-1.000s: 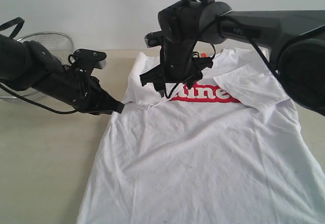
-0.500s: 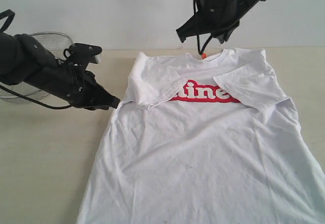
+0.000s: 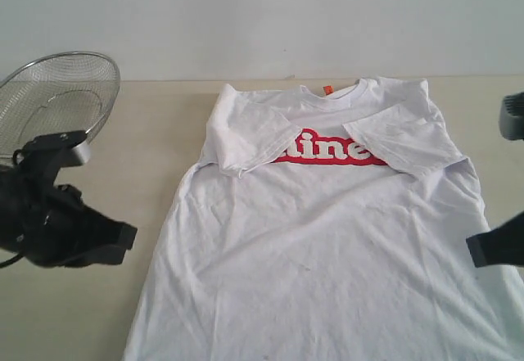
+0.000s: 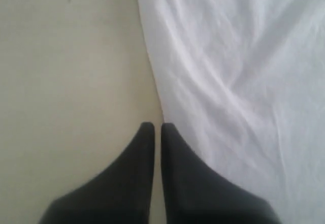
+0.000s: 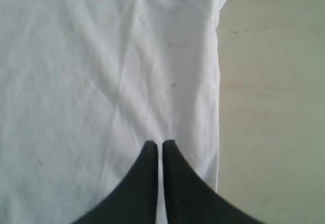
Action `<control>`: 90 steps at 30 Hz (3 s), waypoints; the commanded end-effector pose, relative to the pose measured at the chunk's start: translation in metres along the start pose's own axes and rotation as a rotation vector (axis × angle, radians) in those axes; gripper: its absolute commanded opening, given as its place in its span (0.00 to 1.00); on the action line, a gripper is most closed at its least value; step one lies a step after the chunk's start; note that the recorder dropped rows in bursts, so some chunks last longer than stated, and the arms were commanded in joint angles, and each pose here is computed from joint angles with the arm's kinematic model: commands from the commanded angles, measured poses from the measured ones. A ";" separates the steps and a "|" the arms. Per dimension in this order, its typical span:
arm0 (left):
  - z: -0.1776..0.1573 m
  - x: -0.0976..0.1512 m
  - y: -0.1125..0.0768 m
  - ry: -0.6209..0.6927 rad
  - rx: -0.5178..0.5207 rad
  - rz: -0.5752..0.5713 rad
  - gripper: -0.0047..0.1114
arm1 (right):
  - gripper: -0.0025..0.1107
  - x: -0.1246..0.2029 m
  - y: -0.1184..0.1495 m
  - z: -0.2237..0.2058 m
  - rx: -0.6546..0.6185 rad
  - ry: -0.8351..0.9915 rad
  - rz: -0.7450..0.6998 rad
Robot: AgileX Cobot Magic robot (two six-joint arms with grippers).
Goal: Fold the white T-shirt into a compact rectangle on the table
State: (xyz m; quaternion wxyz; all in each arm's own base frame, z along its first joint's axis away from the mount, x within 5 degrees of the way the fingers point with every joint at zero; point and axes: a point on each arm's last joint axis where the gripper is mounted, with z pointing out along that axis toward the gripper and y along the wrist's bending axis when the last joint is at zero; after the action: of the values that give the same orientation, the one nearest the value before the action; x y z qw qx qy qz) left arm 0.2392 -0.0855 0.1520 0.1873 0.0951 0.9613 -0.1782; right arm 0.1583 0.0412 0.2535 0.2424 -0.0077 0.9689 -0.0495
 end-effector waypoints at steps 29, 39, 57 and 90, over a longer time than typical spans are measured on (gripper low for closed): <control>-0.003 0.059 -0.012 0.039 0.183 -0.067 0.08 | 0.02 0.037 -0.071 0.030 0.098 0.232 0.277; -0.004 0.056 -0.016 0.008 0.232 -0.054 0.08 | 0.02 0.032 -0.064 0.083 -0.477 0.408 0.325; -0.004 0.056 -0.016 0.005 0.232 -0.034 0.08 | 0.56 0.041 -0.092 0.107 -0.167 0.592 0.395; -0.004 0.056 -0.016 0.004 0.232 -0.028 0.08 | 0.02 0.052 -0.082 0.153 -0.335 0.805 0.417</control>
State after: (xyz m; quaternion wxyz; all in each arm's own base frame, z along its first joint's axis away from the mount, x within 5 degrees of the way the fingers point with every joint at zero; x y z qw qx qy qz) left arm 0.1848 -0.0916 0.1380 0.1701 0.1009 0.9369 -0.2883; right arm 0.1787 -0.0511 0.1045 -0.1701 0.1835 0.9521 0.1757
